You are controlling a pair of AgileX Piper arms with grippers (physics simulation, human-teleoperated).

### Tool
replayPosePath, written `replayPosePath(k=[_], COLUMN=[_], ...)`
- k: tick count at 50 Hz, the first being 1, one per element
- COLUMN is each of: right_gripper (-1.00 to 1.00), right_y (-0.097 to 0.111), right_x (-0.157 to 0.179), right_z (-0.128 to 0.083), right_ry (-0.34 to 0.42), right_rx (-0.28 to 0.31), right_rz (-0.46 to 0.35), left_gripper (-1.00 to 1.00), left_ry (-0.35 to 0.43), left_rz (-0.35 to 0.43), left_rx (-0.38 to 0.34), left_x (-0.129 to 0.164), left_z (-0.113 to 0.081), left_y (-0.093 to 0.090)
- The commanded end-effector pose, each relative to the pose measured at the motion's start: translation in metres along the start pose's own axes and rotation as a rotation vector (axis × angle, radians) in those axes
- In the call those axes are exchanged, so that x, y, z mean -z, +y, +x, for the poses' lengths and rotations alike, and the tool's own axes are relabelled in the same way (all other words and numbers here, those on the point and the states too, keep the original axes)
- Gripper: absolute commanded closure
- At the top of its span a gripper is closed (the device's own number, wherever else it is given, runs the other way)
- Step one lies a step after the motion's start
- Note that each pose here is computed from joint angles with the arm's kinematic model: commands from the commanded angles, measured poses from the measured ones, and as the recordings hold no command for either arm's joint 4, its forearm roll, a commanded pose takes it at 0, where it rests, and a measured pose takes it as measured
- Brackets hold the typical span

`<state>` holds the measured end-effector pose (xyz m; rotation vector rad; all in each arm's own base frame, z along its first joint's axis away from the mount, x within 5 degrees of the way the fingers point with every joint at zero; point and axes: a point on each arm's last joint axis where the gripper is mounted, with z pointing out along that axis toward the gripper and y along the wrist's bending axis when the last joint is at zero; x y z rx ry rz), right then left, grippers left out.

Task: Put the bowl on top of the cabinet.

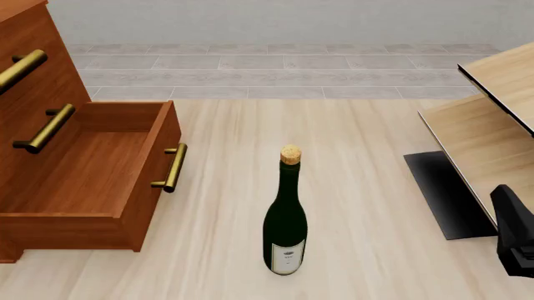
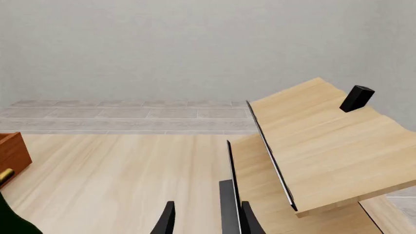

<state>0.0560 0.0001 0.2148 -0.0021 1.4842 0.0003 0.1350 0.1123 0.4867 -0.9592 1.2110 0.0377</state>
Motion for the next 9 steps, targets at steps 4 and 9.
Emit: replayPosePath(k=[4,9], right_gripper=[-1.0,-1.0], right_y=[0.0,0.0], right_x=[0.0,0.0], right_z=[0.0,0.0], right_ry=[0.0,0.0], right_rx=[0.0,0.0], right_rz=[0.0,0.0], left_gripper=[-1.0,-1.0], left_ry=[-0.058,-0.074], left_rz=[0.1,0.144], left_rx=[-0.035,-0.06], left_x=[0.03,0.042], left_z=[-0.009,-0.009], left_y=[-0.015,-0.02])
